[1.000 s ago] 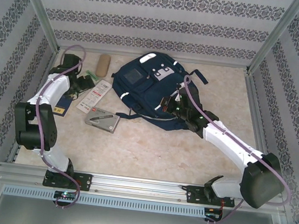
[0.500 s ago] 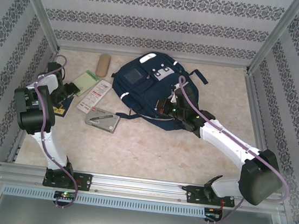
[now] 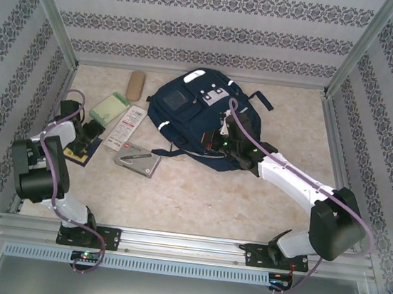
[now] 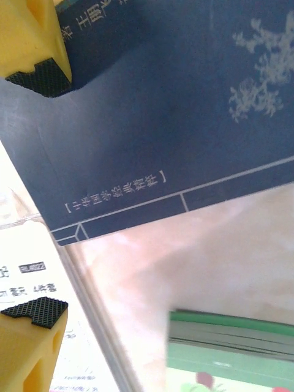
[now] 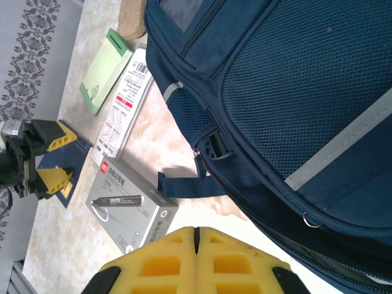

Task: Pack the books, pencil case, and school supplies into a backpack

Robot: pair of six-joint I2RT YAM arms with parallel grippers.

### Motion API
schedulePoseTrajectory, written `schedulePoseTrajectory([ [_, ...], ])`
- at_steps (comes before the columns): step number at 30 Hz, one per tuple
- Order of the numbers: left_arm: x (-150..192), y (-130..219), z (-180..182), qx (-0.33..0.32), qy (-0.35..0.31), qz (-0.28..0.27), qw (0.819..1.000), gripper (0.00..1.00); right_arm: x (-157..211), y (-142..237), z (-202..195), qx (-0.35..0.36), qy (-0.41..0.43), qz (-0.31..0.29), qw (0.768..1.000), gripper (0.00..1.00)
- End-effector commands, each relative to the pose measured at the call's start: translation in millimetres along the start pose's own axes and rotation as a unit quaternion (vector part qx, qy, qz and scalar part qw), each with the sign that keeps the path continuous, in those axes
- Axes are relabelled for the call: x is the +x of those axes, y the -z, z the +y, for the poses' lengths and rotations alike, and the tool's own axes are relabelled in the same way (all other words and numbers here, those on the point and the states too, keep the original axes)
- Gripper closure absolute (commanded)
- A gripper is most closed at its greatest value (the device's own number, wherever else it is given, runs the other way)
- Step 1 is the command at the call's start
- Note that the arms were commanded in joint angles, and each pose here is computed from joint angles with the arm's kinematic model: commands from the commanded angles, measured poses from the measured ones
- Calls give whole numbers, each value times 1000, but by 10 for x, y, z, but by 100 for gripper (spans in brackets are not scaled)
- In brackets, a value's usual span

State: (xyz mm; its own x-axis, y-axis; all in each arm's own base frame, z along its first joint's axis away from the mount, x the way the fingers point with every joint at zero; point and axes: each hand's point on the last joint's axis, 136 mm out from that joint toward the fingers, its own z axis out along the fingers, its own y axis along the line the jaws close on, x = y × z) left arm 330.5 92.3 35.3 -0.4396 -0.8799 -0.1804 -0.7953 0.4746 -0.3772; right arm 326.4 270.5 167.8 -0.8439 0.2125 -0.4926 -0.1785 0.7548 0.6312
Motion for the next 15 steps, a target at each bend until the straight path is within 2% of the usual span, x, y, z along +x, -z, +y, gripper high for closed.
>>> schedulePoseTrajectory([
  [1,688,-60,456,-41,79,102,991,10,-22,-43,151,-25,16,6,1000,100],
  [9,1474,59,631,-16,102,135,985,11,37,-111,170,-34,19,21,999,100],
  [15,1923,125,460,1,68,130,989,11,101,-151,155,-34,17,31,999,100],
])
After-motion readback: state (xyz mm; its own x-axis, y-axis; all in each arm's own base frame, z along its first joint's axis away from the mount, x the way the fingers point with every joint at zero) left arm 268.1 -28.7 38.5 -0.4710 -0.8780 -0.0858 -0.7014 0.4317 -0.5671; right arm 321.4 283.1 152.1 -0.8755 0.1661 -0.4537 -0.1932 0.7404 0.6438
